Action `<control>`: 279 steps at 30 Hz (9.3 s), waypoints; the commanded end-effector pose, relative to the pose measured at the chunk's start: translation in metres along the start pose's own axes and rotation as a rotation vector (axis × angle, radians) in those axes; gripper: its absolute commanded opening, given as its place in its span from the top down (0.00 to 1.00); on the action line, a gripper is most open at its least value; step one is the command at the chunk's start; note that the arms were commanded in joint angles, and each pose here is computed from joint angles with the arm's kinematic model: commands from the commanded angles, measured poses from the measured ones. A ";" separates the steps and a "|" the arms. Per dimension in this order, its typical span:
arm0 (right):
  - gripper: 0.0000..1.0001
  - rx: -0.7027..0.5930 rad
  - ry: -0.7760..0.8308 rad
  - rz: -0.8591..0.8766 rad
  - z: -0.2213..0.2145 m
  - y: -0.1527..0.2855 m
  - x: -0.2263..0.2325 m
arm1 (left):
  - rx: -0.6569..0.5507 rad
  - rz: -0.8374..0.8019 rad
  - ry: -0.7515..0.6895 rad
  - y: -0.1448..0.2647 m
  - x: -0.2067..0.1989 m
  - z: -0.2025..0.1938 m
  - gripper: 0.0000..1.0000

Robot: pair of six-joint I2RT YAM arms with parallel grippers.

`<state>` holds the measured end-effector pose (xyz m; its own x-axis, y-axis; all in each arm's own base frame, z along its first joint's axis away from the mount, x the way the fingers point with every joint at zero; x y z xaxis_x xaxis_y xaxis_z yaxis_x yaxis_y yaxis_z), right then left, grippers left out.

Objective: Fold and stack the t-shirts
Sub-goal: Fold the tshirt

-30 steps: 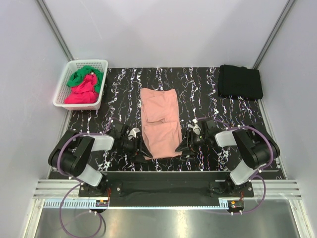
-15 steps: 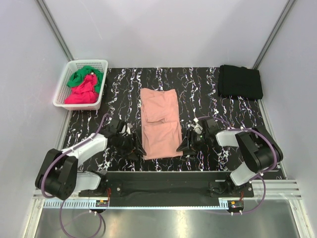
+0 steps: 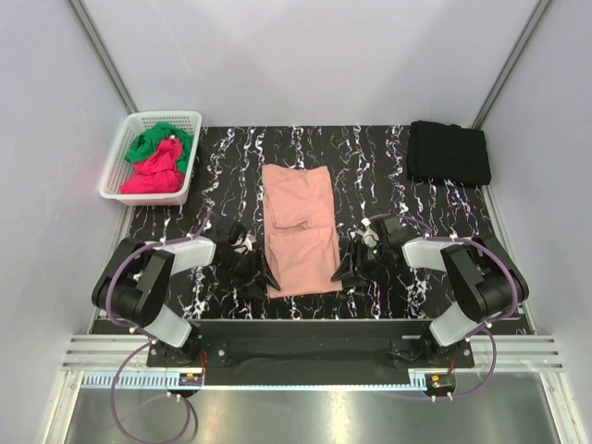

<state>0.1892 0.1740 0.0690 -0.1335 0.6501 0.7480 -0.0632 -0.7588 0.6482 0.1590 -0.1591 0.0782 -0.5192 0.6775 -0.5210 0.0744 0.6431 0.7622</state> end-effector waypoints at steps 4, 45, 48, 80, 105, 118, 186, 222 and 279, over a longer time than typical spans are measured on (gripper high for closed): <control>0.50 -0.009 0.012 -0.033 0.006 0.001 0.000 | -0.072 0.028 -0.016 -0.023 0.016 0.019 0.41; 0.52 -0.012 0.027 -0.023 0.017 0.000 0.005 | -0.247 0.160 0.081 -0.020 0.043 -0.015 0.43; 0.52 -0.016 0.033 -0.021 0.019 0.001 0.007 | -0.293 0.120 0.086 -0.005 0.044 -0.025 0.41; 0.53 0.043 0.004 -0.051 0.009 -0.007 -0.009 | -0.317 0.111 0.049 -0.043 0.039 0.011 0.62; 0.50 0.064 -0.026 -0.067 -0.016 0.000 -0.014 | -0.265 0.141 -0.026 -0.032 0.031 0.005 0.57; 0.54 0.091 -0.038 -0.059 -0.010 -0.023 -0.016 | -0.235 0.152 -0.036 -0.034 0.039 0.000 0.57; 1.00 -0.133 0.139 -0.039 0.076 0.030 0.085 | -0.312 0.000 -0.244 0.055 -0.077 0.033 1.00; 1.00 -0.191 0.182 -0.065 0.189 0.041 0.090 | -0.334 -0.055 -0.254 0.104 -0.175 0.144 1.00; 1.00 -0.311 0.200 -0.198 0.295 0.016 0.045 | -0.424 -0.273 -0.226 0.074 -0.266 0.262 1.00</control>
<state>0.4582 0.2043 0.1388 -0.2219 0.7813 0.5834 -0.3240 -0.6234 0.7116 0.5114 -0.1923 0.1494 -0.3560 0.6369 -0.6838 -0.3407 0.5929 0.7297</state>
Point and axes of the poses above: each gripper's point midway between its finger pads, its own y axis back along the fingers, its own x axis along the line the jaws close on, z = x × y, the point moved 7 cm from there along y, back along the fingers, and after that the axes turned 13 degrees about y, right-handed, at the moved point
